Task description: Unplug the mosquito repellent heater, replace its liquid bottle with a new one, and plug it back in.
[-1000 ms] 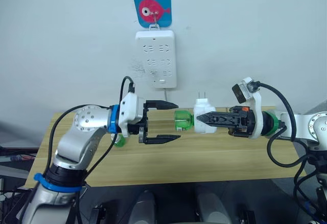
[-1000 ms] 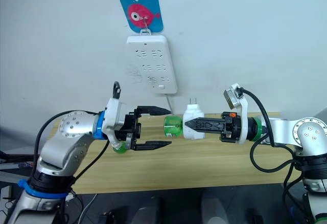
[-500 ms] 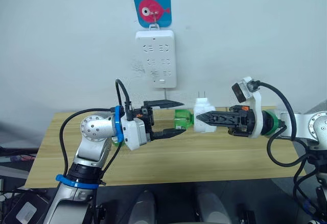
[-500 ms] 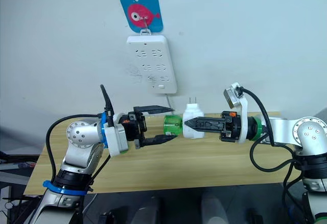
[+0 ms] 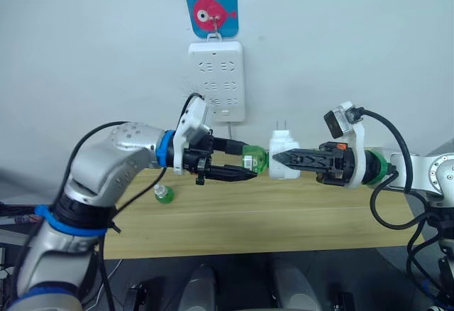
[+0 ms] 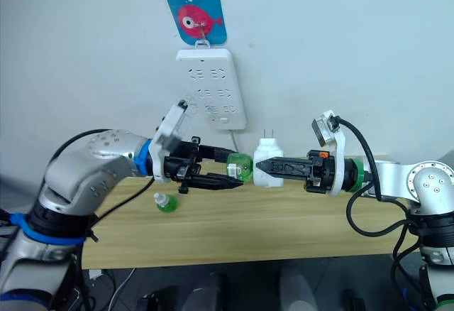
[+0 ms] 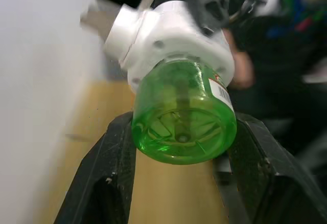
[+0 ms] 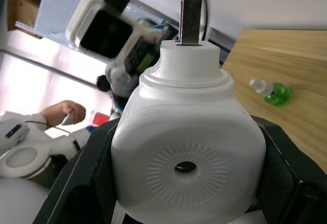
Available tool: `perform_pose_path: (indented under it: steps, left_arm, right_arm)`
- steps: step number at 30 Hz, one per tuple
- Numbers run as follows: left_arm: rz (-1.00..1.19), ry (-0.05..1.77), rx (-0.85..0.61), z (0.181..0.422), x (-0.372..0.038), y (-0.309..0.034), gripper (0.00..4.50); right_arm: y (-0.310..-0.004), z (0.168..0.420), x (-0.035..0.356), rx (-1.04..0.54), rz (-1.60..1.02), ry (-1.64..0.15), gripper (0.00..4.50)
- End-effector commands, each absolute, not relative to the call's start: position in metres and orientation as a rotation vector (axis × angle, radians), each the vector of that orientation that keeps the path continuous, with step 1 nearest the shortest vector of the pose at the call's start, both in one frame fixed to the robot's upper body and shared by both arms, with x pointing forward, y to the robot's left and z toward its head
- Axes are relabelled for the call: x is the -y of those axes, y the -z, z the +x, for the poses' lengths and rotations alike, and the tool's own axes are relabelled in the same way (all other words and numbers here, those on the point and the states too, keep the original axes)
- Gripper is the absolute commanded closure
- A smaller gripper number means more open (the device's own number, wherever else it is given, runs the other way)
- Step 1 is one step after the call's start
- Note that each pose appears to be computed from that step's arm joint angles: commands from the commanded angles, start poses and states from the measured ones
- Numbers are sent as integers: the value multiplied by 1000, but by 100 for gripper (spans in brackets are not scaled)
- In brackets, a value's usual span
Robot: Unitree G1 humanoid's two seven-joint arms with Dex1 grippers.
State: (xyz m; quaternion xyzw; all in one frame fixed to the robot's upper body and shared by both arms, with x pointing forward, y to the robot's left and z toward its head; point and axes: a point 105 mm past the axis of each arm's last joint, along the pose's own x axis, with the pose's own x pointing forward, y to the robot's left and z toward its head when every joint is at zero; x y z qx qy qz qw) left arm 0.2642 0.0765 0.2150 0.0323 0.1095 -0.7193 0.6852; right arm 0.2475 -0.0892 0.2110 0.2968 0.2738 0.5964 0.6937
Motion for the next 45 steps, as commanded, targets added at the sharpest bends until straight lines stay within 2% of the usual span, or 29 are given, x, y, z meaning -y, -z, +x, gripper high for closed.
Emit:
perform_pose_path:
  steps: [1, 7, 9, 12, 15, 16, 20, 24, 29, 33, 39, 45]
  left_arm:
    - [-98, 1535, -364, 270, -91, -225, 229]
    - [-75, 1524, -352, 267, -91, -220, 229]
    - [-15, 1496, -273, 271, -90, -223, 229]
    - [191, 1562, -102, 258, -88, -218, 133]
    - [329, 1620, -25, 245, -90, -205, 39]
    - [359, 1586, 12, 247, -91, -201, 38]
    - [593, 1374, 320, 264, -96, -192, 38]
    - [671, 1254, 549, 268, -94, -197, 38]
    - [678, 1291, 661, 257, -90, -197, 38]
    - [680, 1417, 629, 243, -91, -185, 38]
    - [653, 1378, 683, 253, -86, -196, 38]
    - [647, 1400, 734, 249, -79, -198, 38]
  right_arm:
    - [-212, 238, 88, -622, 630, -1365, 149]
    - [-211, 236, 90, -625, 632, -1362, 149]
    - [-211, 237, 91, -624, 637, -1360, 149]
    - [-212, 238, 92, -622, 643, -1354, 149]
    - [-212, 238, 93, -623, 643, -1352, 149]
    - [-212, 238, 93, -622, 644, -1351, 149]
    - [-212, 238, 94, -619, 644, -1349, 149]
    - [-212, 238, 93, -618, 646, -1352, 149]
    - [-212, 238, 92, -619, 645, -1357, 149]
    - [-212, 238, 92, -623, 641, -1358, 149]
    - [-213, 239, 92, -620, 637, -1357, 149]
    - [-214, 239, 92, -619, 638, -1357, 149]
